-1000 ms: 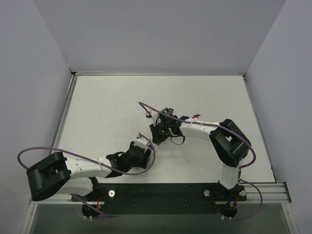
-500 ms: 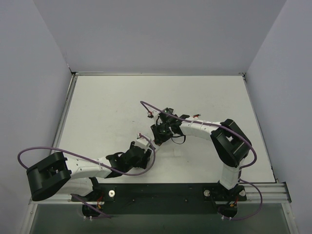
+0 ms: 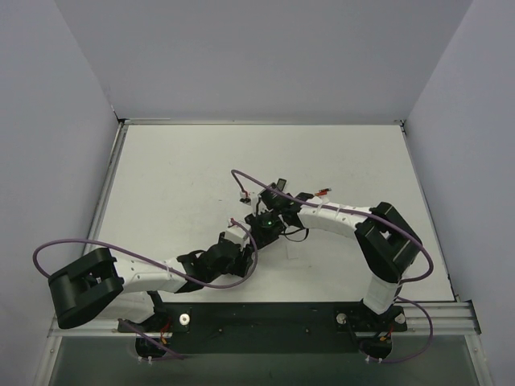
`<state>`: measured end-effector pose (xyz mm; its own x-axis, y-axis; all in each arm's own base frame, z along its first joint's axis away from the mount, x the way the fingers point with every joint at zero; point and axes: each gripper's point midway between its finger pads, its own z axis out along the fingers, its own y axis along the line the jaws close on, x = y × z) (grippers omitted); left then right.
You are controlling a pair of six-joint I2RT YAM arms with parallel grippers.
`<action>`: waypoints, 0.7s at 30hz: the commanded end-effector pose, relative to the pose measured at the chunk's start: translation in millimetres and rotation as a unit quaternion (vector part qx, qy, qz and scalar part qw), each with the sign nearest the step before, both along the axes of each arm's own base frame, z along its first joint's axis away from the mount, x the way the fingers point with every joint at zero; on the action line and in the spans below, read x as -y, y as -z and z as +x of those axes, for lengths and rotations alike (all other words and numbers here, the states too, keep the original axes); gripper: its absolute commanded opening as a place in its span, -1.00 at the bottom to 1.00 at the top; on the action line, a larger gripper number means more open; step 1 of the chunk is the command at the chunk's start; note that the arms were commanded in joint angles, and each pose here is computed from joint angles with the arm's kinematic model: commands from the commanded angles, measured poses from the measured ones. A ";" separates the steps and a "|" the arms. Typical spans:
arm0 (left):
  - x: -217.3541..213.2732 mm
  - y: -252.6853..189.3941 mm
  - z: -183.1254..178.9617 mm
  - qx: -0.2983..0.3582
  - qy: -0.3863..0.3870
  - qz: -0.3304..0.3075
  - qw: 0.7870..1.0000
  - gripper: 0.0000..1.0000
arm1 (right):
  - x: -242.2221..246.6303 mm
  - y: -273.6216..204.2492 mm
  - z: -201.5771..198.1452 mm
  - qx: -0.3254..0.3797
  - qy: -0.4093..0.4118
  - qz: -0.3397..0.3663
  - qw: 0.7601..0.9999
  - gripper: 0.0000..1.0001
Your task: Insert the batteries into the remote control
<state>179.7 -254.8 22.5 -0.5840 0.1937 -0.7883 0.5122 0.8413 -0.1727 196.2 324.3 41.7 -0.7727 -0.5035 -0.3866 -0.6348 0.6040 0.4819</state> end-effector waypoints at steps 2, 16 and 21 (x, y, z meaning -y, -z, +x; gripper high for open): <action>0.8 14.6 -17.2 -0.044 0.021 0.000 0.999 -1.00 | 9.6 -14.0 8.6 0.014 0.035 0.008 0.999 -0.56; 0.8 16.0 -17.2 -0.045 0.022 0.002 0.999 -1.00 | 40.9 -25.4 49.6 0.153 0.069 -0.049 0.985 -0.56; 1.0 16.6 -17.6 -0.045 0.022 0.004 0.999 -1.00 | 37.4 -21.1 58.9 0.176 0.054 -0.073 0.980 -0.57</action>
